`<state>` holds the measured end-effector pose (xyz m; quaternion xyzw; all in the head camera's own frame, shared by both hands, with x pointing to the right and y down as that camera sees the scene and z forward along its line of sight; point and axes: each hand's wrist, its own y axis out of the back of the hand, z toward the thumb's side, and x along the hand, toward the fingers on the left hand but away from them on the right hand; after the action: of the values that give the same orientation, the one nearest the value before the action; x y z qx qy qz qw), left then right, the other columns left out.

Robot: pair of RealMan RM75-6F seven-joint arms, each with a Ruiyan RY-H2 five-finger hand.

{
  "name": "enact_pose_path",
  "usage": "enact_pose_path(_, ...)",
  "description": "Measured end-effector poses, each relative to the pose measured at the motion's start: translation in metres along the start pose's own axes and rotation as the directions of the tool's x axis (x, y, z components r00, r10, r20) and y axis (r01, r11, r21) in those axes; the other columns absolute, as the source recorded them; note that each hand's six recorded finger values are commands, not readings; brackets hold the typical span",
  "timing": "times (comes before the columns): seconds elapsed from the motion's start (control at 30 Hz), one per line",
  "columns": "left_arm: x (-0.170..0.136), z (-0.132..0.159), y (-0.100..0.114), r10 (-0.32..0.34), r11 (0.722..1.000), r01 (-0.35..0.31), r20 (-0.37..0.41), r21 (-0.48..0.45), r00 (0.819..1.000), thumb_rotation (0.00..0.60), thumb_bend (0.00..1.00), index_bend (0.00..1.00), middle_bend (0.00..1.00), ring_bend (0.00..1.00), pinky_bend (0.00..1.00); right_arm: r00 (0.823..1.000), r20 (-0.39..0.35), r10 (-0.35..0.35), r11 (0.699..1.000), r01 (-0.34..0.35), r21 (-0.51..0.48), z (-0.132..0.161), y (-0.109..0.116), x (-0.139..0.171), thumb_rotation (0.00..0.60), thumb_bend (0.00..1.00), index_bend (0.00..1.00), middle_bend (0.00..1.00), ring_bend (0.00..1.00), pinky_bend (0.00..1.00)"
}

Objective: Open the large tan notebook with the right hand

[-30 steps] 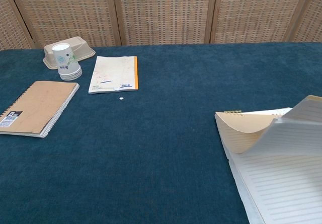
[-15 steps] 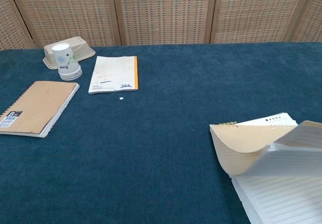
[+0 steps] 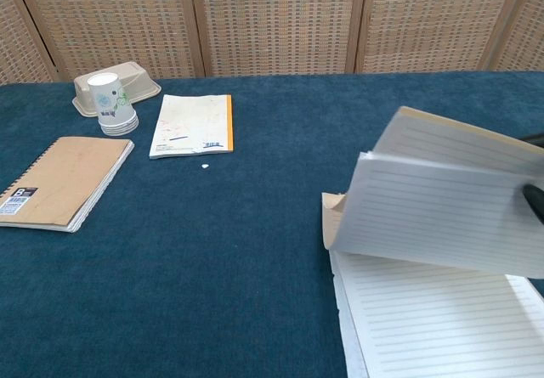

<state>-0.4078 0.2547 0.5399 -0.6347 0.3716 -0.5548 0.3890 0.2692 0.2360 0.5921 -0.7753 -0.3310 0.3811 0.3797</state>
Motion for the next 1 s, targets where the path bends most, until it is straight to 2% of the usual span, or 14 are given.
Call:
enact_pose_path(0.73, 0.009, -0.011, -0.006, -0.023, 1.0, 0.023, -0.039, -0.003, 0.999, 0.6, 0.1, 0.0, 0.0, 0.0, 0.0, 0.999, 0.037, 0.01, 0.985, -0.016, 0.172, -0.018, 0.036, -0.129, 0.6, 0.83, 0.64, 0.53, 0.55, 0.74)
enact_pose_path(1.0, 0.01, -0.011, -0.003, -0.009, 1.0, 0.009, -0.043, -0.006, 0.999, 0.6, 0.1, 0.0, 0.0, 0.0, 0.0, 0.995, 0.101, 0.008, 0.974, -0.031, 0.226, -0.035, 0.046, -0.165, 0.6, 0.83, 0.64, 0.52, 0.55, 0.74)
